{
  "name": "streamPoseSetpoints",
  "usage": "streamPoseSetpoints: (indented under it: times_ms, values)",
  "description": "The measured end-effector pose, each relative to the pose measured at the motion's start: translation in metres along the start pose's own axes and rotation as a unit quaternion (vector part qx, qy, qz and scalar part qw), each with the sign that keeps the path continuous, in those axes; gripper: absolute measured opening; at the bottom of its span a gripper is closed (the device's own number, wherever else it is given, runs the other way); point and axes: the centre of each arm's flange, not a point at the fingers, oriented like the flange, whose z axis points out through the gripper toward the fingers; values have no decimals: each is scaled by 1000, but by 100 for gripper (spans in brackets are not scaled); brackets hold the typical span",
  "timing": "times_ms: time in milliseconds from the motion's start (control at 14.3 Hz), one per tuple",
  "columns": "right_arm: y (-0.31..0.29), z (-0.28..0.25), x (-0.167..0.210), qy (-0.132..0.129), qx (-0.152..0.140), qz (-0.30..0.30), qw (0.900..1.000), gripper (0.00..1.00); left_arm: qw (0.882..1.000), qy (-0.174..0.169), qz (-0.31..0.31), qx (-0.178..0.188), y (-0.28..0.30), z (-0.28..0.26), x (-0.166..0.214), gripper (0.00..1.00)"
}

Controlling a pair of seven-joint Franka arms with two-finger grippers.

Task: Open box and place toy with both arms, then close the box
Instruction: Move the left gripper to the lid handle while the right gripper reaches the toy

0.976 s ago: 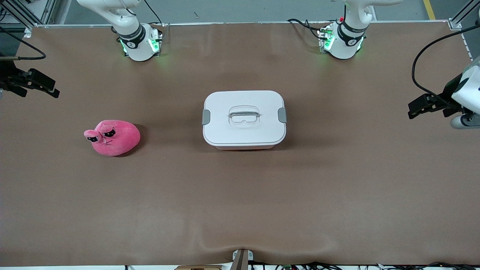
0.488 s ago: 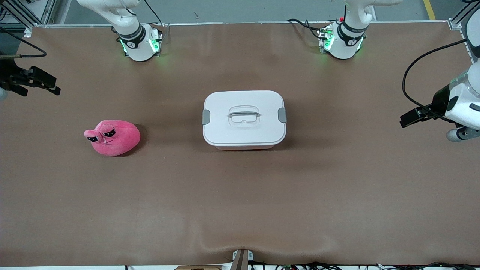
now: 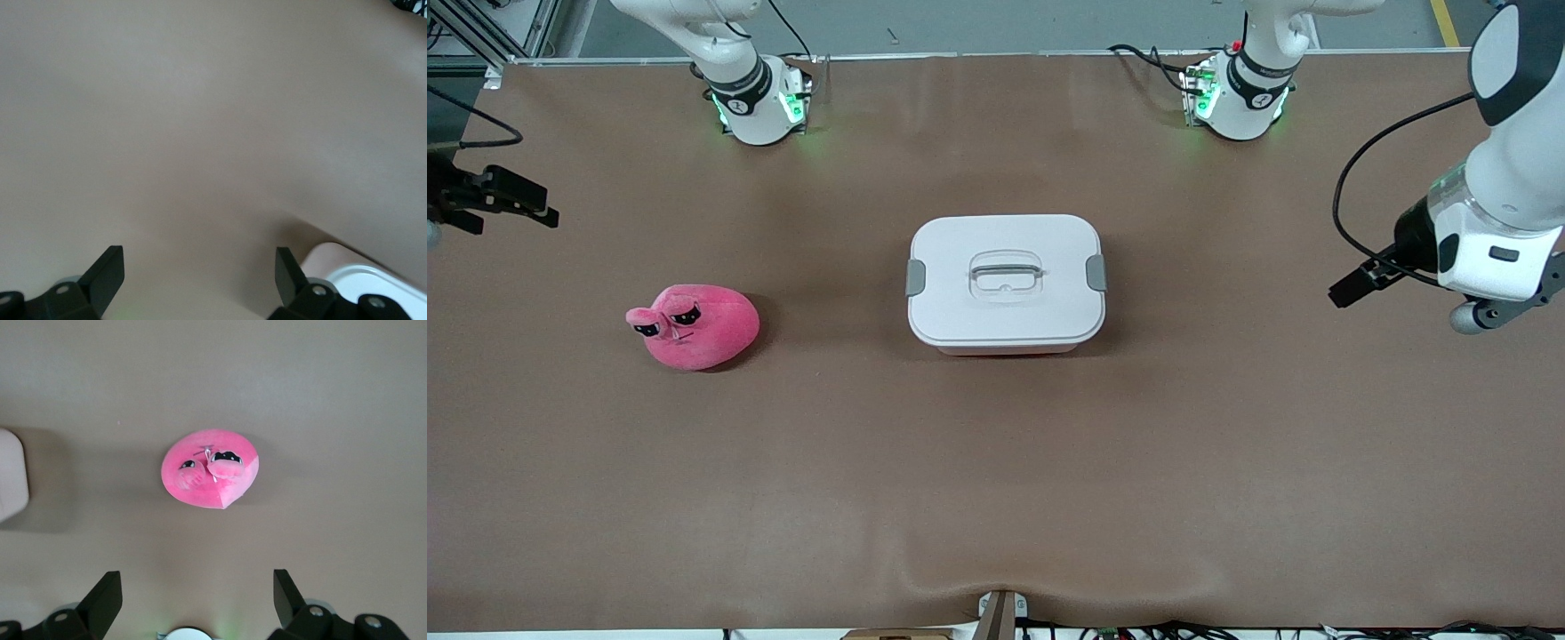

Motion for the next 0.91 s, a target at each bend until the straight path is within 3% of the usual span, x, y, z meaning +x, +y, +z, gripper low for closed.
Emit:
streamPoseSetpoints:
  times_ms: [488,906]
  values:
    - [6,46,26,-43,12,-28,999,100,991,-20,-129,-8,54,4,-53,100]
    - [-7,97,47,-74,21,-95,992,100,981,-49,-185,-20,74,22,-58,100]
